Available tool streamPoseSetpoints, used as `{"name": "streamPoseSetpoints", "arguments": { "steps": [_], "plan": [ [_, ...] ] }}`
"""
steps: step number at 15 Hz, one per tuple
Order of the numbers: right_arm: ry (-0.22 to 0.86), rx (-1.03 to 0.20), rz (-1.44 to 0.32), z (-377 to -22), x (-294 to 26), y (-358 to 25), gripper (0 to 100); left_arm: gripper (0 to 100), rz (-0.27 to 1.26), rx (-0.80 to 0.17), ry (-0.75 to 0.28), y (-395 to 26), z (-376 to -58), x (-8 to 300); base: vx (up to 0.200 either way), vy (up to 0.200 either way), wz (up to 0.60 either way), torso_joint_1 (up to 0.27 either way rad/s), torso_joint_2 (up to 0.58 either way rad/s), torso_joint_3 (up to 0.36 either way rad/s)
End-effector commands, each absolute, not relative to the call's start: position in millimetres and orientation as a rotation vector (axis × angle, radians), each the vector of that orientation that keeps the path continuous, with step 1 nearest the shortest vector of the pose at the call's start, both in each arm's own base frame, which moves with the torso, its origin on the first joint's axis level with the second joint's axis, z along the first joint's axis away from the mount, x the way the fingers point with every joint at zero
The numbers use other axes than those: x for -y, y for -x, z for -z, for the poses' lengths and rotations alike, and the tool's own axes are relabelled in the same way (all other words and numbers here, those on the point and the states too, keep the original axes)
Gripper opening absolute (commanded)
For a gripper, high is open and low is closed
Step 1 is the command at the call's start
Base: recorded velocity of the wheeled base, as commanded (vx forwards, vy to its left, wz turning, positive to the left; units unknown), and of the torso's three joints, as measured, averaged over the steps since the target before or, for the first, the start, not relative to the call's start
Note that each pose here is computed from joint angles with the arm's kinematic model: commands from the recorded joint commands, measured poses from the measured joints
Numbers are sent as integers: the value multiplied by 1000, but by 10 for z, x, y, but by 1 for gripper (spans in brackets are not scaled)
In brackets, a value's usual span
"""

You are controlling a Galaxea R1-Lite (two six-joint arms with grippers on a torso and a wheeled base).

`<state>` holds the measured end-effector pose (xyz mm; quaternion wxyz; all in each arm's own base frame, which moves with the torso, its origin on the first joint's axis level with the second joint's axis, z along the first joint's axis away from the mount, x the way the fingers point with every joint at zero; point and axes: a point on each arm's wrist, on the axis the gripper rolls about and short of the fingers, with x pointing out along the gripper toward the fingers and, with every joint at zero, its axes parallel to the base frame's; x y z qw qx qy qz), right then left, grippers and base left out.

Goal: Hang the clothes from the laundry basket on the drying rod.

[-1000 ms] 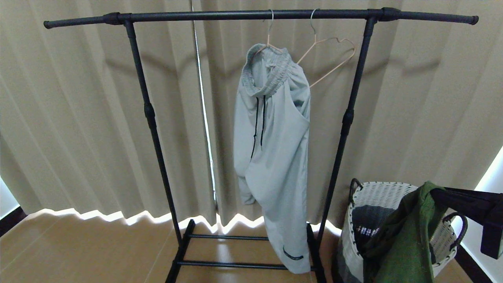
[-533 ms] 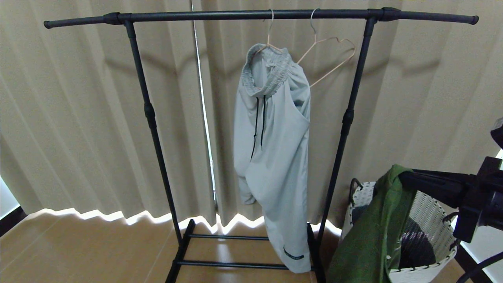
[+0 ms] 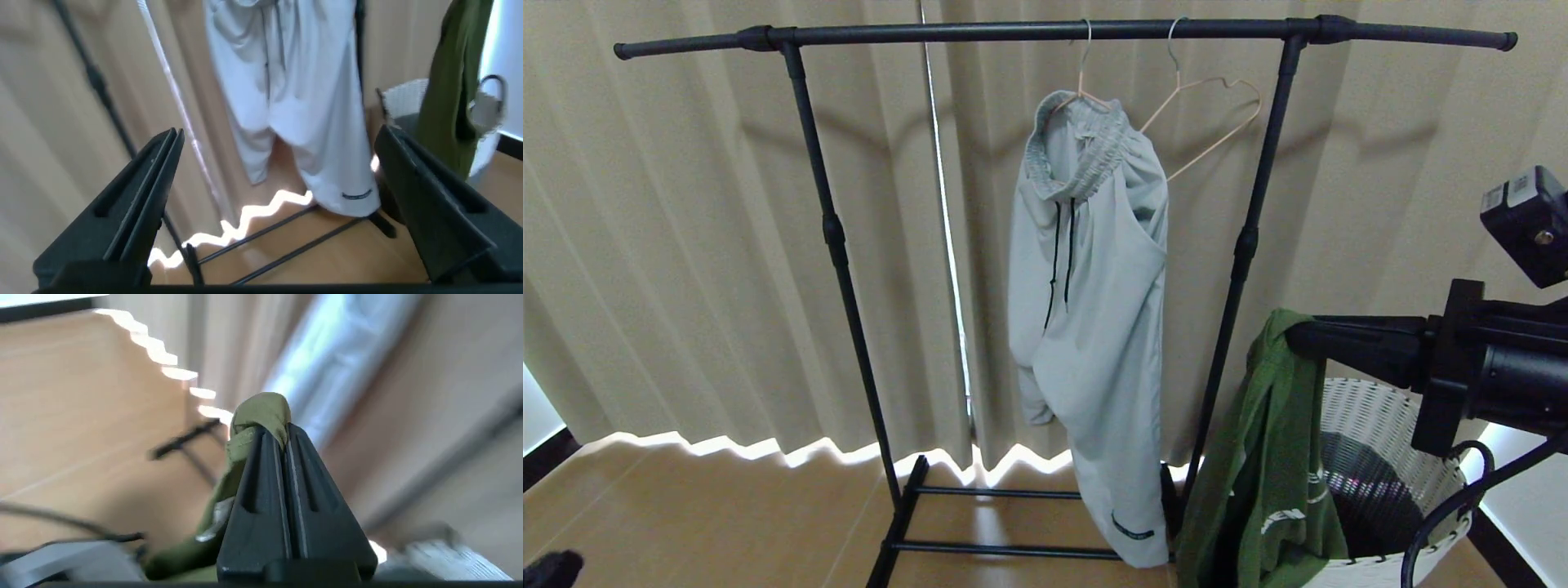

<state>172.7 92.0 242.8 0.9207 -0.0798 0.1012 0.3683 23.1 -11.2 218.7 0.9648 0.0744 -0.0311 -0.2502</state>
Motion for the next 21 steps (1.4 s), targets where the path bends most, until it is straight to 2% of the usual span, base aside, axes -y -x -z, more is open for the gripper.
{"name": "streamPoseSetpoints", "arguments": {
  "steps": [1,3,6,10,13,16,17,21],
  "plan": [
    [161,-209,-814,-2444,-1037,-1758,0,100,689,-78,-140,-960,-2398,344,0,0,0,0,0,0],
    [145,-211,-845,-2489,-1153,-1825,0,100,785,-142,-147,-1262,-2295,617,0,0,0,0,0,0],
    [88,-203,-888,-2552,-1310,-1865,0,100,803,-204,-175,-1559,-2092,1099,0,0,0,0,0,0],
    [48,-177,-938,-2563,-1440,-1836,0,100,936,-242,-181,-1693,-1946,1615,0,0,0,0,0,0],
    [40,-181,-958,-2561,-1490,-1818,0,100,1011,-257,-111,-1673,-1920,1912,0,0,0,0,0,0],
    [12,-154,-970,-2587,-1513,-1800,0,100,960,-255,-75,-1752,-1803,2184,0,0,0,0,0,0],
    [8,-148,-983,-2600,-1536,-1777,0,100,938,-290,-79,-1810,-1683,2249,0,0,0,0,0,0],
    [7,-139,-990,-2621,-1531,-1749,0,100,856,-366,-21,-1933,-1528,2378,0,0,0,0,0,0]
  ]
}}
